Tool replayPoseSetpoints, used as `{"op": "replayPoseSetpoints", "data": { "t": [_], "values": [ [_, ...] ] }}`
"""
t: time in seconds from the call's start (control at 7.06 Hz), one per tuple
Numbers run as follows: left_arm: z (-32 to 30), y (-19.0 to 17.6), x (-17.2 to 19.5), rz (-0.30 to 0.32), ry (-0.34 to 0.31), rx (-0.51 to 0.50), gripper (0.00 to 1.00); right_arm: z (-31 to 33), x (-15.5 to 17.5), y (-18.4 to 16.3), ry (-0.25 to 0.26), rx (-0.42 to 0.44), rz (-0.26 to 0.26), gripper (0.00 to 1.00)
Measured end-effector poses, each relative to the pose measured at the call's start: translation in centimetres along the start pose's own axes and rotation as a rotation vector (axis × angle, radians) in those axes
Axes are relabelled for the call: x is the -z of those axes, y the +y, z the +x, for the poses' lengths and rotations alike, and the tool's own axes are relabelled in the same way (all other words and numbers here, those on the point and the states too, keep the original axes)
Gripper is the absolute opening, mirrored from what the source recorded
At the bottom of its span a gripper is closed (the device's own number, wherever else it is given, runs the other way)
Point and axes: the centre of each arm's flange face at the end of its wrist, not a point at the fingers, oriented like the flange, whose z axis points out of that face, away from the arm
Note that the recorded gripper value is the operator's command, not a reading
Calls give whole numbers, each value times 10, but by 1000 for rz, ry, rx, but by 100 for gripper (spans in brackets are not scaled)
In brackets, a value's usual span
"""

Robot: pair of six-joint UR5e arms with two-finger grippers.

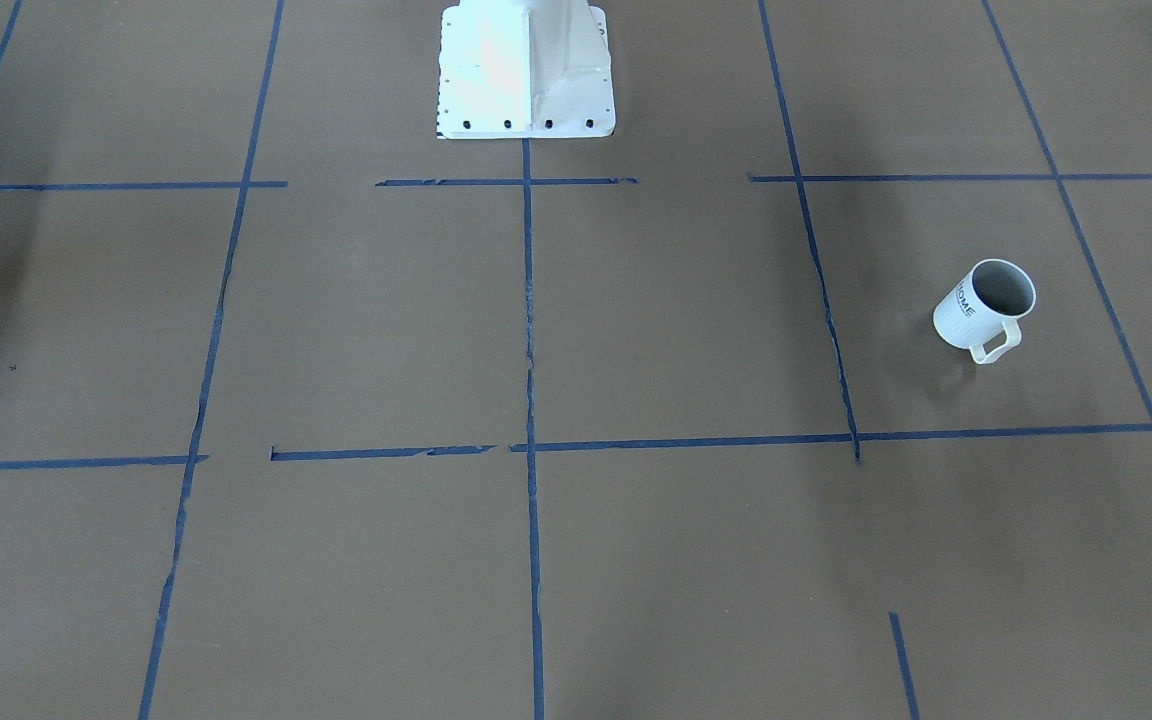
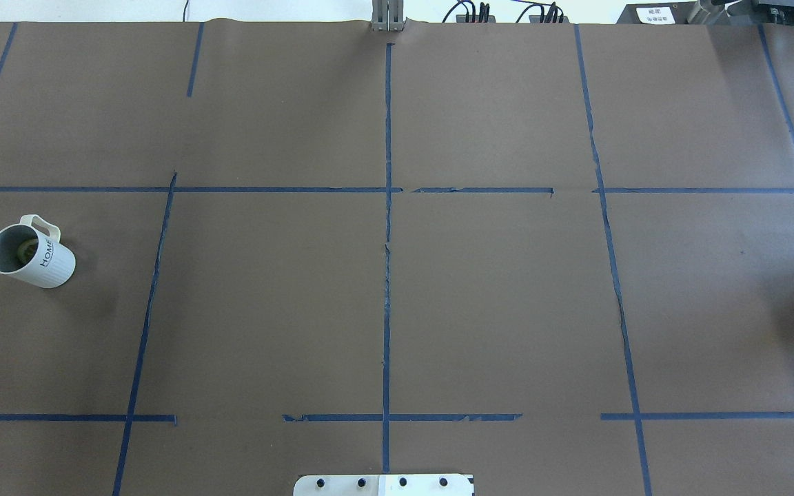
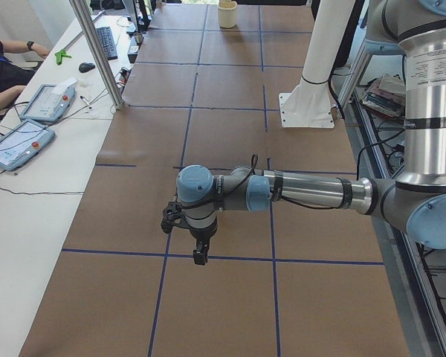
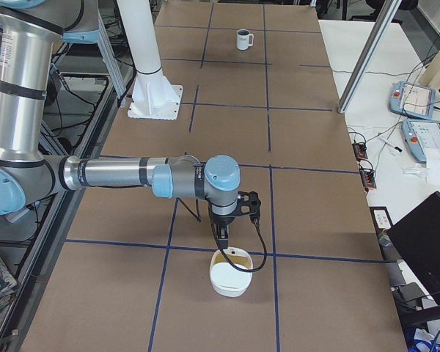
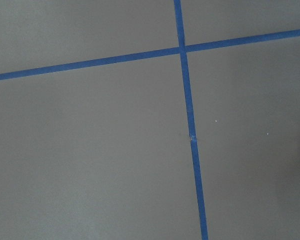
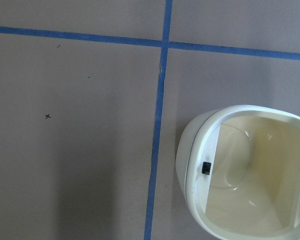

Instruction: Left arm hands cup to right arm to dump lemon

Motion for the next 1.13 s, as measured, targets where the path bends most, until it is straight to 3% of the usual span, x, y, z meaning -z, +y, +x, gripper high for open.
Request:
{"op": "replayPoseSetpoints", "data": {
  "t": [0.57,1.13],
  "values": [
    [15,-2,4,5,-2,-27,100,-1,1,-1,1,4,3,100],
    [40,-40,28,109,-10,-129,100,-1,2,-1,1,4,4,100]
  ]
}}
